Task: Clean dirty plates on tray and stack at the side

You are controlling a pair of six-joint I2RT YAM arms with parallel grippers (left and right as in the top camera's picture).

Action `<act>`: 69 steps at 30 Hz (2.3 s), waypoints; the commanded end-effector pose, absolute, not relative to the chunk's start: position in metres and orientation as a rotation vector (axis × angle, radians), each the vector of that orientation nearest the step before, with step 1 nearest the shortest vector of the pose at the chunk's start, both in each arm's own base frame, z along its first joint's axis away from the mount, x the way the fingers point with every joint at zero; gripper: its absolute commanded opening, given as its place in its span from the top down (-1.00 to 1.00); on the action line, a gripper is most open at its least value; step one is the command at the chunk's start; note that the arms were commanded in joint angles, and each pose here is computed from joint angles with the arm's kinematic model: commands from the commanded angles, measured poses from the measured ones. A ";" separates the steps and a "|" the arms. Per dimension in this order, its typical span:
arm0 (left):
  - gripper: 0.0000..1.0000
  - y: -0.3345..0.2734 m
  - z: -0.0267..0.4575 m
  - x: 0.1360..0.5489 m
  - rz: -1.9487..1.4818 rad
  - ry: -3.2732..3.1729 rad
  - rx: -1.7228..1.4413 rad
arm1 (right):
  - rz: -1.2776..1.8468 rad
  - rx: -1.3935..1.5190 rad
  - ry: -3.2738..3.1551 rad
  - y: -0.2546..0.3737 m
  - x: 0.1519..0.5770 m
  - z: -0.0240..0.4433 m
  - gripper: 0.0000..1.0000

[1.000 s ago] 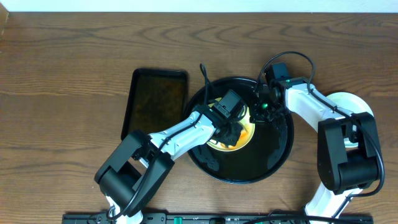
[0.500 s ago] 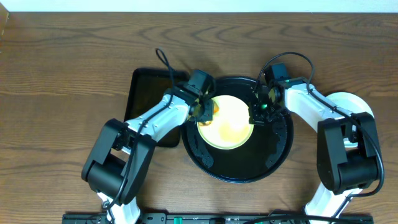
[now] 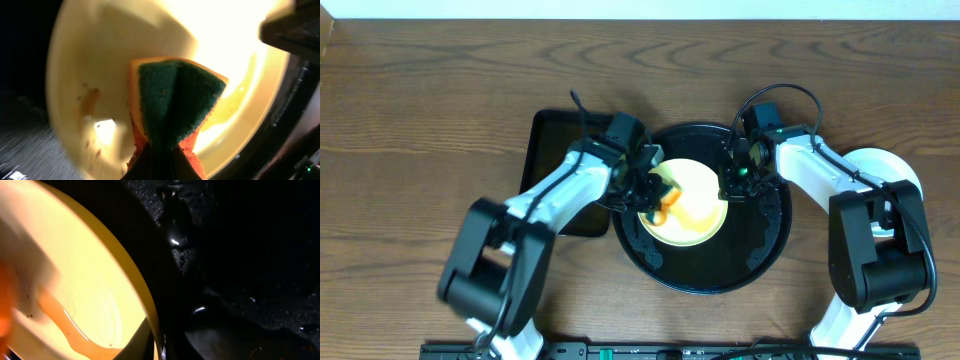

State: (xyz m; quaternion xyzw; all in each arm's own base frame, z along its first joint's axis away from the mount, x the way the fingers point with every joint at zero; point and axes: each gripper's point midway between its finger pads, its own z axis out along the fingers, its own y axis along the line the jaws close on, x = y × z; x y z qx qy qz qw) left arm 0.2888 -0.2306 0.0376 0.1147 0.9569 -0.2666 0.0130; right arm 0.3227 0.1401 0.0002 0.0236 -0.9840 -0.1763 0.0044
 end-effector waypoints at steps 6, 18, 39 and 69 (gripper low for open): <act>0.85 -0.163 0.092 0.326 -0.483 2.796 0.260 | -0.467 0.068 -3.126 0.131 0.329 -0.010 0.60; 0.85 -0.085 0.096 0.341 -0.341 2.814 -0.179 | -0.471 0.089 -3.129 0.136 0.330 -0.019 0.70; 0.84 -0.070 0.095 0.340 -0.332 2.822 -0.280 | 0.038 0.266 -3.324 0.083 0.354 0.075 0.98; 0.85 -0.070 0.095 0.339 -0.332 2.824 -0.281 | 0.144 0.297 -3.386 0.070 0.342 0.122 0.98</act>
